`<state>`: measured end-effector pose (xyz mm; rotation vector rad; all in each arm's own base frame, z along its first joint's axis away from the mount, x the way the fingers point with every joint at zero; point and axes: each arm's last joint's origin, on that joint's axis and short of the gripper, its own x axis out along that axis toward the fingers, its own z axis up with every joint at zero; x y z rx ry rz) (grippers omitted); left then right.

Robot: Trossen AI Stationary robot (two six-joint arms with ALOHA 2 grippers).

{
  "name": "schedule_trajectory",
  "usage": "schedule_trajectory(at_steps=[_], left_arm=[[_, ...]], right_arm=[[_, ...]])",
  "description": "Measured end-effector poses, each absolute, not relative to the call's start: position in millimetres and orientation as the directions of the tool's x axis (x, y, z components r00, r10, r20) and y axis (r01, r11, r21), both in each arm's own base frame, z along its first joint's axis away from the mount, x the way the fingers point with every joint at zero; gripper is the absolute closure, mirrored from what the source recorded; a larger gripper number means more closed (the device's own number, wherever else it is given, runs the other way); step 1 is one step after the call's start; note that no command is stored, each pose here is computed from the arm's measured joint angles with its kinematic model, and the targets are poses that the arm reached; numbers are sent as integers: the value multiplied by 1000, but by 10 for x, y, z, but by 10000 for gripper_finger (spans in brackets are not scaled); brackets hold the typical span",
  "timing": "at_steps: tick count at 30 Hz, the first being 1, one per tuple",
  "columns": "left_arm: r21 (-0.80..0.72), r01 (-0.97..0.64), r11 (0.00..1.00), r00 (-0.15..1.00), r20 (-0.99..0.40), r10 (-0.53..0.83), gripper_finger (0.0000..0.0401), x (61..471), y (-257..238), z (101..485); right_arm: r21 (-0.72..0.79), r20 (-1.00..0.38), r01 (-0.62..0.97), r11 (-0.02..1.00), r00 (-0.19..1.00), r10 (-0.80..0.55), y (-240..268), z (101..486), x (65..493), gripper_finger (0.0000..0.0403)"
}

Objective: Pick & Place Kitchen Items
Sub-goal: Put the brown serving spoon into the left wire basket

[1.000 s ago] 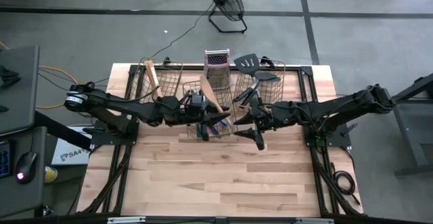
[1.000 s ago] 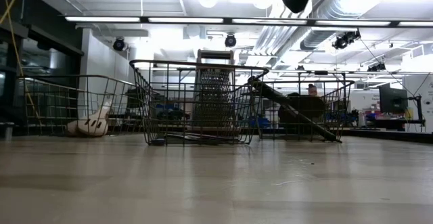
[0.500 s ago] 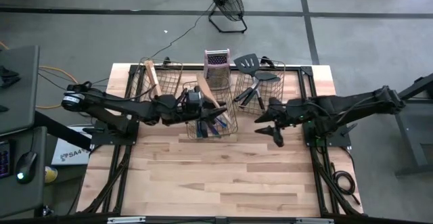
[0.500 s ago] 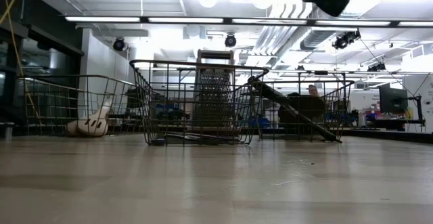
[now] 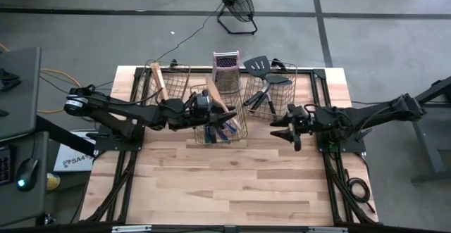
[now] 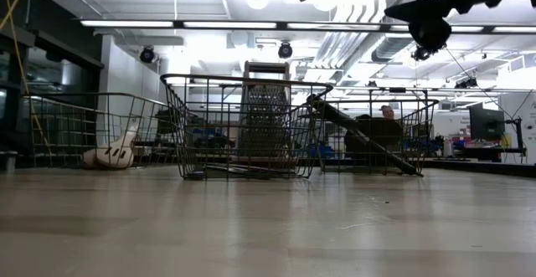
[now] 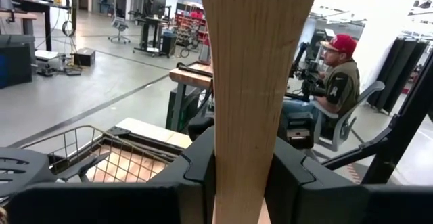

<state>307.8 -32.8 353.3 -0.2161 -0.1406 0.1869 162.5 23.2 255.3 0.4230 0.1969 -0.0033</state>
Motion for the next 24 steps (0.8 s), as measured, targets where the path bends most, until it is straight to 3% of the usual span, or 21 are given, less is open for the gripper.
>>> schedule_trajectory(at_steps=[9, 24], left_arm=[[-226, -168, 960, 973, 119, 198, 323, 3078, -328, 3533], [-225, -170, 959, 973, 117, 200, 323, 3067, -326, 3541]], right_arm=[[484, -19, -17, 875, 999, 30, 213, 2217, 1527, 223], [517, 38, 11, 856, 999, -35, 81, 1892, 1225, 223]])
